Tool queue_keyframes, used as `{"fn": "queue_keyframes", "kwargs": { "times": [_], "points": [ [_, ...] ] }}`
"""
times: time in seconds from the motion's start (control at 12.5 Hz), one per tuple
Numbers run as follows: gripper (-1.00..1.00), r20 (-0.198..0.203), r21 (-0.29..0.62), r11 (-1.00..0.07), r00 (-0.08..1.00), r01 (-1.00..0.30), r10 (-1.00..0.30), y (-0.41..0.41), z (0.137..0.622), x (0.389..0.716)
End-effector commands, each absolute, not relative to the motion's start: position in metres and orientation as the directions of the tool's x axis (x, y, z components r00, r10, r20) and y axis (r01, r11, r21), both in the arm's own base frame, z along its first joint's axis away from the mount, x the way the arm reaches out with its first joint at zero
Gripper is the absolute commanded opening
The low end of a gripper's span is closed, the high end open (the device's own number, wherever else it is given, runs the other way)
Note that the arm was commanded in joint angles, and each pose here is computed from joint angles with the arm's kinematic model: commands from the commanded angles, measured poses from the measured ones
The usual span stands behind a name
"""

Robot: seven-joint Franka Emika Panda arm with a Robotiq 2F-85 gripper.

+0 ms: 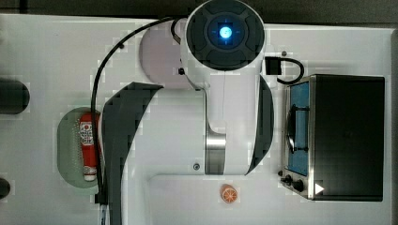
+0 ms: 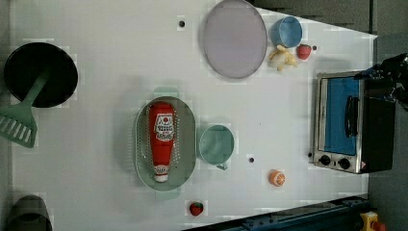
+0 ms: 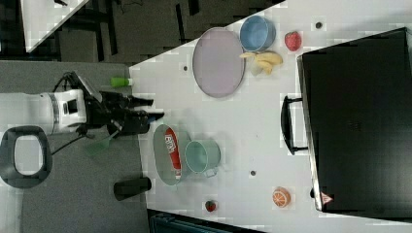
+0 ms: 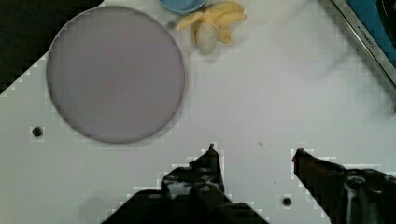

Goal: Pick ketchup from strainer and place it on the table

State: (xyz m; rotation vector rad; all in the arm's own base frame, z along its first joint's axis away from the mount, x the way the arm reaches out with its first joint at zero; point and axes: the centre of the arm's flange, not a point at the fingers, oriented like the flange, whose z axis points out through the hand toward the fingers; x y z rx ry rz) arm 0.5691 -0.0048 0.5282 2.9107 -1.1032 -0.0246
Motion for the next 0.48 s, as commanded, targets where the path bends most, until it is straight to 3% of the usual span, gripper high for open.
{"fn": "queue_keyframes", "kwargs": {
  "times": [0.08, 0.24, 0.48],
  "points": [
    [0.6, -0.032, 0.034, -0.678, 0.677, -0.734, -0.735, 0.003, 0.585, 0.502],
    [0.99, -0.017, 0.022, -0.71, 0.71, -0.704, -0.704, 0.026, 0.583, 0.507],
    [1.0, 0.01, 0.006, -0.794, 0.794, -0.607, -0.607, 0.095, 0.572, 0.513]
  ]
}}
